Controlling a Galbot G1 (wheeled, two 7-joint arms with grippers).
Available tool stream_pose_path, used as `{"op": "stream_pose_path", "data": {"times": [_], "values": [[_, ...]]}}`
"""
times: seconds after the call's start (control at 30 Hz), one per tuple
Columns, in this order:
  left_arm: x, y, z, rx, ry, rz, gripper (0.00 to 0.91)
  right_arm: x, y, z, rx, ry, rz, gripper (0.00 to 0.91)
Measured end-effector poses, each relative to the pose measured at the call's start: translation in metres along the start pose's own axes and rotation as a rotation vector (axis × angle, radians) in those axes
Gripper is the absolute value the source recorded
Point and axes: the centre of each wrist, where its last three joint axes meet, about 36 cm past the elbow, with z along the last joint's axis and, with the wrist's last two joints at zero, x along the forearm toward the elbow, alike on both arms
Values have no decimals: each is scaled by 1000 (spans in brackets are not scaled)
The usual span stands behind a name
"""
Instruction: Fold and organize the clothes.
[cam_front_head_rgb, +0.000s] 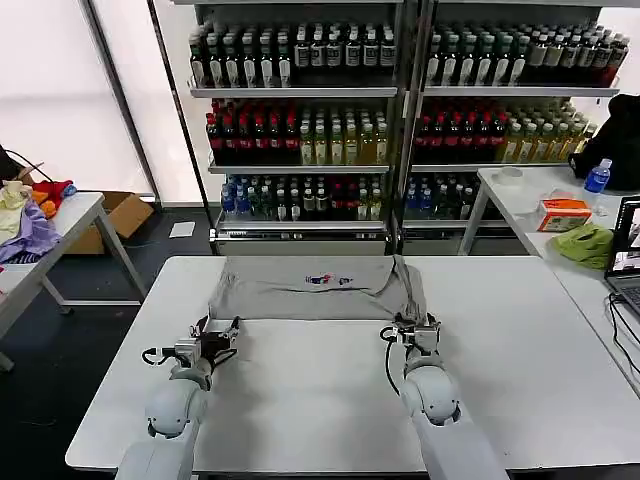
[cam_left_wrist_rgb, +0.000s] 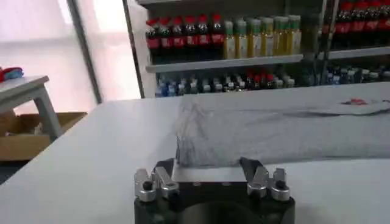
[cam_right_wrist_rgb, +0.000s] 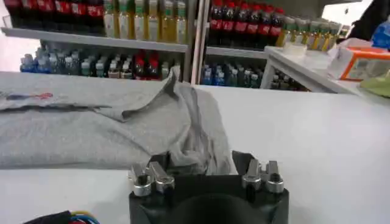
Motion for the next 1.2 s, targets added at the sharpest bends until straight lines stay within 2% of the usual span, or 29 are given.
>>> {"op": "stream_pose_path", "data": {"times": [0.33, 0.37, 0.4, 0.43, 0.47, 0.5, 0.53, 0.57, 0.6, 0.67, 0.7, 0.9, 1.2], "values": [[-12, 8, -16, 29, -35, -12, 907, -3, 2, 7, -11, 18, -2, 756], [-14, 8, -16, 32, -33, -11, 856, -4, 2, 7, -11, 20, -2, 756], [-16, 8, -16, 33, -30, -11, 655, -4, 2, 8, -11, 22, -3, 746], [-18, 8, -15, 35, -26, -11, 393, -5, 2, 9, -11, 25, -4, 736], [-20, 8, -15, 36, -21, -10, 252, -5, 3, 10, -11, 28, -5, 695], [-22, 8, -14, 35, -16, -9, 40, -6, 3, 10, -11, 29, -7, 584], [-23, 8, -12, 34, -8, -8, 30, -6, 4, 11, -11, 32, -9, 524], [-23, 8, -11, 32, -2, -4, 10, -6, 4, 12, -12, 34, -10, 413], [-24, 8, -10, 31, 4, -4, 0, -6, 5, 12, -15, 36, -12, 212], [-25, 9, -9, 23, 12, 0, 0, -5, 6, 14, -19, 41, -17, 30], [-25, 9, -8, 20, 18, 1, 0, -5, 6, 15, -19, 44, -18, 0], [-23, 10, -2, 13, 57, 11, 0, 0, 5, 19, -10, 54, -17, 0], [-24, 10, -7, 31, 71, 26, 0, 9, 3, 20, -16, 52, -7, 0]]}}
